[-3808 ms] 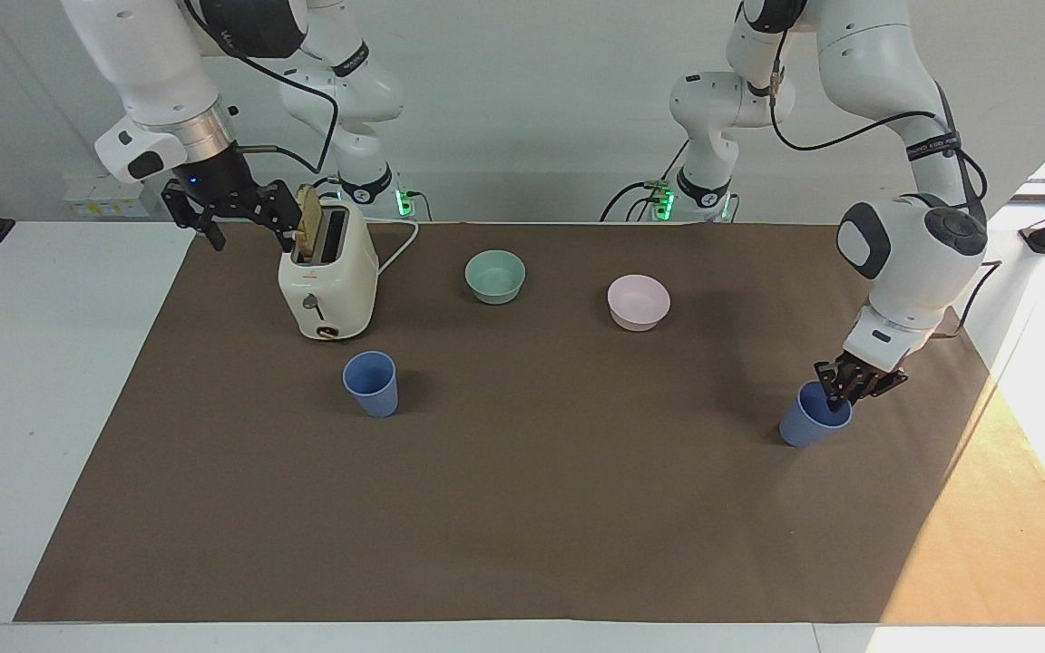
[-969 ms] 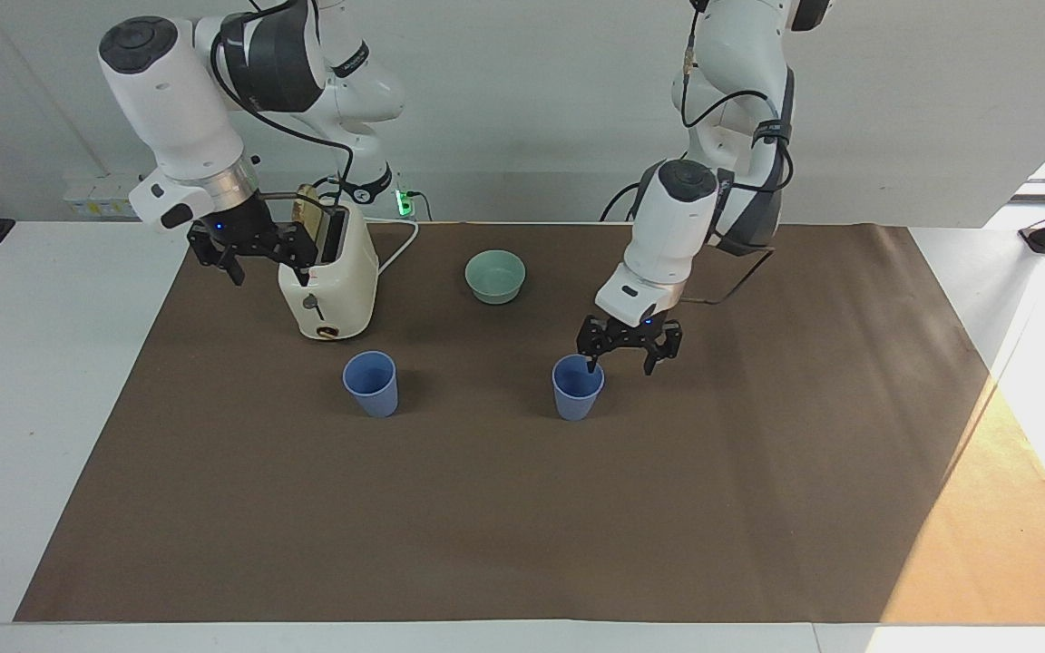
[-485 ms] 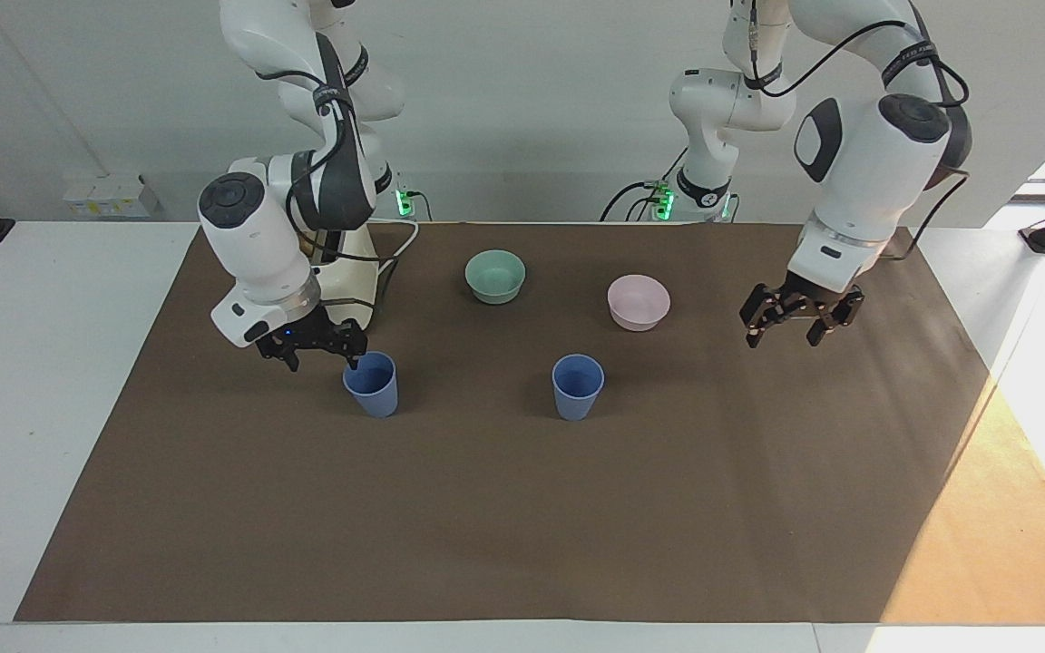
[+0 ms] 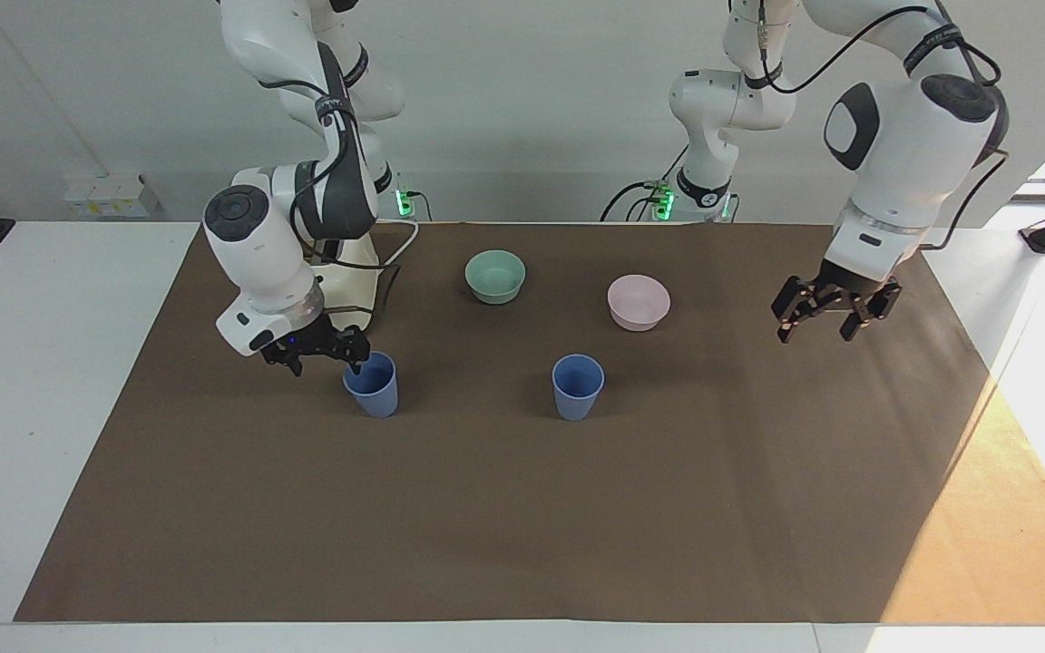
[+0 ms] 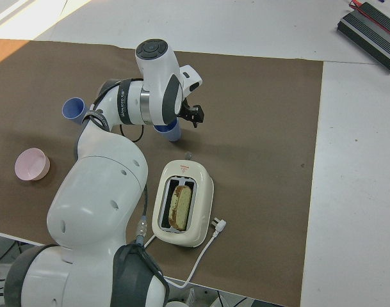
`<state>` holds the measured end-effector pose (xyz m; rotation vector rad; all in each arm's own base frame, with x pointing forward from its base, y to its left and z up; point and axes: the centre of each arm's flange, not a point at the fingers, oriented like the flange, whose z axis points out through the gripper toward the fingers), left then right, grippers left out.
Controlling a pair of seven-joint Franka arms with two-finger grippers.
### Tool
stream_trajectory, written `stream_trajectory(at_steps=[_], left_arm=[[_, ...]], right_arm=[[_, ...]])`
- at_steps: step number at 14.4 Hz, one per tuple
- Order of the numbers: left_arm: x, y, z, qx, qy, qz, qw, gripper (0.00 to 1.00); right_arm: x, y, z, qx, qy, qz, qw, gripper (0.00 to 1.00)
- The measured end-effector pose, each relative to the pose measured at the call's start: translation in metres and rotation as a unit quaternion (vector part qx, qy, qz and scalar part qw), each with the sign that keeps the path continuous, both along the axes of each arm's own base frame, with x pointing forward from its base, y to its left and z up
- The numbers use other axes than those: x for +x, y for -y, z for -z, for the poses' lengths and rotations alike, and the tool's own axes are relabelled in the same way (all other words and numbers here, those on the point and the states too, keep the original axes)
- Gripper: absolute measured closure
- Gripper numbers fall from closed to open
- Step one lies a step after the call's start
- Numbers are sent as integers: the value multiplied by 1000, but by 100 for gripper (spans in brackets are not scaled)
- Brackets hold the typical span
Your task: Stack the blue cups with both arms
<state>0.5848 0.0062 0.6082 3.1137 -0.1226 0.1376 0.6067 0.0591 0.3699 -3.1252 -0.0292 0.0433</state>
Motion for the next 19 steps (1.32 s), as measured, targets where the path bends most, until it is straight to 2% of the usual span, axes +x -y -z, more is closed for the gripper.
stream_trajectory(at_steps=[1, 3, 8, 10, 11, 12, 14, 17, 19], left_arm=[[-2, 0, 0, 0, -9, 0, 1000, 0], [-7, 3, -2, -1, -20, 3, 1000, 0], [-17, 5, -6, -2, -36, 6, 999, 0], [-17, 4, -6, -2, -37, 6, 999, 0], [-17, 4, -6, -2, -37, 5, 999, 0], [-17, 3, -6, -2, -37, 5, 999, 0], [-17, 3, -6, -2, -37, 4, 999, 0], [-17, 2, -6, -2, -37, 3, 999, 0], [-17, 1, -6, -2, -37, 2, 999, 0]], right_arm=[[0, -3, 2, 0, 2, -2, 1000, 18], [1, -7, 3, 0, 4, -3, 1000, 45], [1, -8, 8, 2, 1, -3, 1000, 95], [1, -10, 6, 2, -1, -4, 1000, 95], [0, -13, 3, 2, -11, -1, 1000, 95], [0, -18, -9, 1, -21, 5, 1000, 95], [2, -28, -52, 1, -25, 18, 1000, 95], [0, -58, -126, 7, -3, 44, 999, 95], [-3, -95, -152, 15, 10, 51, 999, 95]])
